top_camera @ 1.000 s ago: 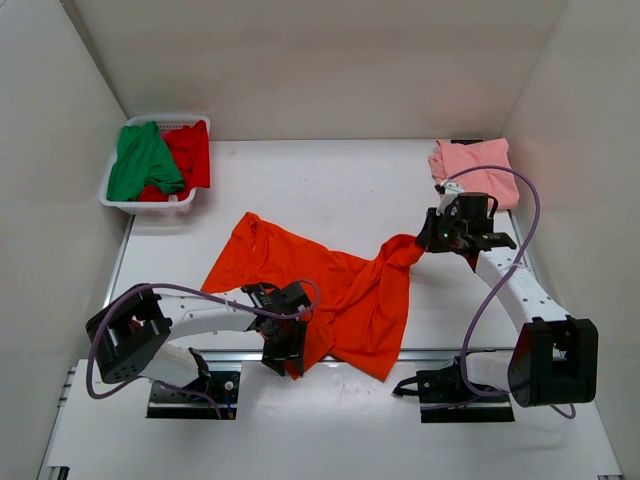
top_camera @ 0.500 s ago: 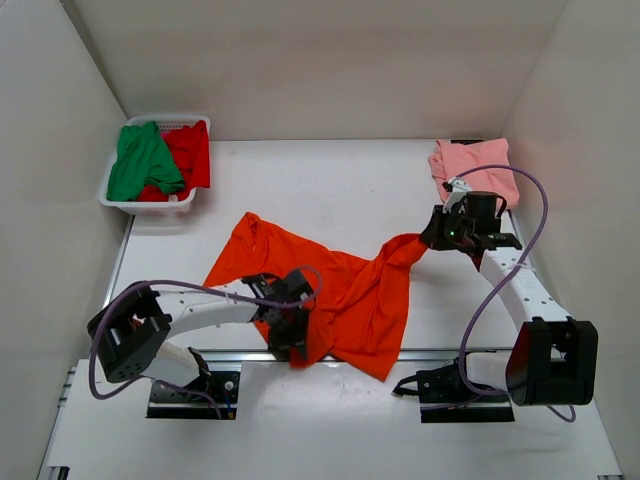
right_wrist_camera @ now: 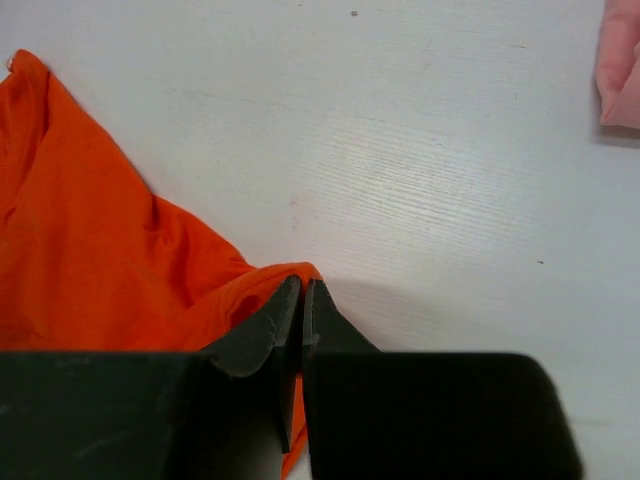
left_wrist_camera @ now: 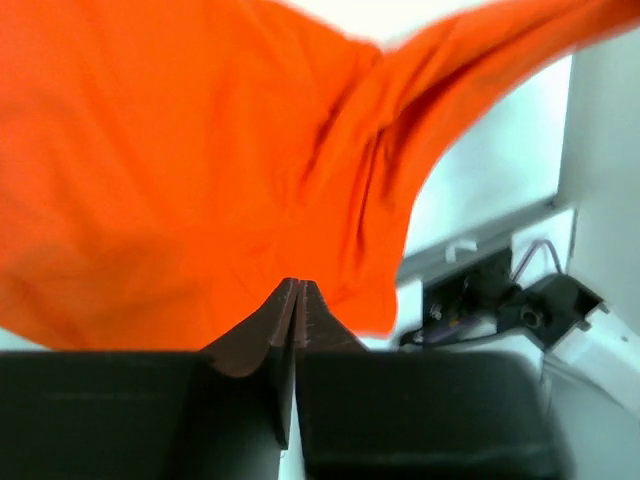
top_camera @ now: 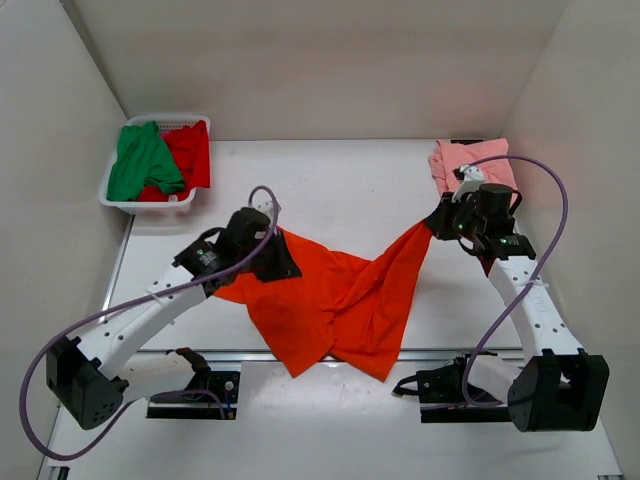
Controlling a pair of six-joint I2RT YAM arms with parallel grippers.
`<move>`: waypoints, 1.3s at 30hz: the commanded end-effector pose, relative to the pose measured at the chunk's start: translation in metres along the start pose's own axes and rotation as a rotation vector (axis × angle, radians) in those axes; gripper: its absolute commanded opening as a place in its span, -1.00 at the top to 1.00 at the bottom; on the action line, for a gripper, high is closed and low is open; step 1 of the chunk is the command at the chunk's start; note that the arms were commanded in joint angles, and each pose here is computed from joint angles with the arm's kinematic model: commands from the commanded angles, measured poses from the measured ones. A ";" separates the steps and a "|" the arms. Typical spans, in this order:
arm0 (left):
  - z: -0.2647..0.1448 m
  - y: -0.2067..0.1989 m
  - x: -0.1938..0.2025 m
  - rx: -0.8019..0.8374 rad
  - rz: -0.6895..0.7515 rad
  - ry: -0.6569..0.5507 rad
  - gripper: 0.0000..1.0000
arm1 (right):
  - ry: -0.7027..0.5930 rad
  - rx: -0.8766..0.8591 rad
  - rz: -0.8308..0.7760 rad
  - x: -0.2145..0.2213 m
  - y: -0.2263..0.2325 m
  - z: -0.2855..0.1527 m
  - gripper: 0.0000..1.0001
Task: Fold and stack the t-shirts
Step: Flatten out the tshirt
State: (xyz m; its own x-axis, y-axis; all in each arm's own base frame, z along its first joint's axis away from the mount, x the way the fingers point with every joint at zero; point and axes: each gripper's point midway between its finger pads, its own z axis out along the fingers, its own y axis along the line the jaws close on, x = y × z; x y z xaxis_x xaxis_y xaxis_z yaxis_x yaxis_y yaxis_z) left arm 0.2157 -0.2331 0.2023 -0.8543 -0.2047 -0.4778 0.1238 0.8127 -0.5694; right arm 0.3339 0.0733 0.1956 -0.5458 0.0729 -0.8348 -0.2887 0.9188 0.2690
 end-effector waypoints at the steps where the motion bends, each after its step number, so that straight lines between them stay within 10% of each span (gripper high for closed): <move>1: 0.005 0.017 0.068 -0.021 0.025 0.217 0.50 | -0.035 0.010 -0.014 -0.012 0.004 -0.007 1.00; 6: 0.005 0.053 0.135 -0.018 -0.026 0.346 -0.07 | -0.002 0.018 0.014 0.015 -0.001 -0.008 1.00; 8: 0.003 0.065 0.154 -0.004 -0.069 0.367 0.99 | 0.008 0.014 0.021 0.022 0.000 -0.008 1.00; 13: 0.006 0.071 0.178 0.023 -0.107 0.396 1.00 | 0.009 0.016 0.029 0.023 0.000 -0.004 1.00; 15: 0.009 0.071 0.190 0.023 -0.107 0.430 0.45 | 0.017 0.007 0.030 0.026 0.002 -0.001 1.00; 21: 0.020 0.069 0.208 -0.003 -0.063 0.499 0.05 | 0.007 0.004 0.033 0.024 0.003 -0.002 1.00; 32: 0.042 0.075 0.229 -0.125 0.030 0.647 -0.19 | 0.002 -0.014 0.025 0.024 0.001 -0.004 0.99; 39: 0.048 0.082 0.231 -0.206 0.100 0.684 0.04 | -0.021 -0.014 0.035 0.019 -0.006 -0.006 1.00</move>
State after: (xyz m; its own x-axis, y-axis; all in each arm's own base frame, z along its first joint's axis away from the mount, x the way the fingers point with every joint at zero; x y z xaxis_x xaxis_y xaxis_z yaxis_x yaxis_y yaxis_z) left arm 0.0475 -0.2436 0.0218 -0.9820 0.1704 0.0817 0.1211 0.8993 -0.4203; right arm 0.3130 0.0669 0.1649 -0.6012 0.1167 -0.7906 -0.2416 0.9165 0.3190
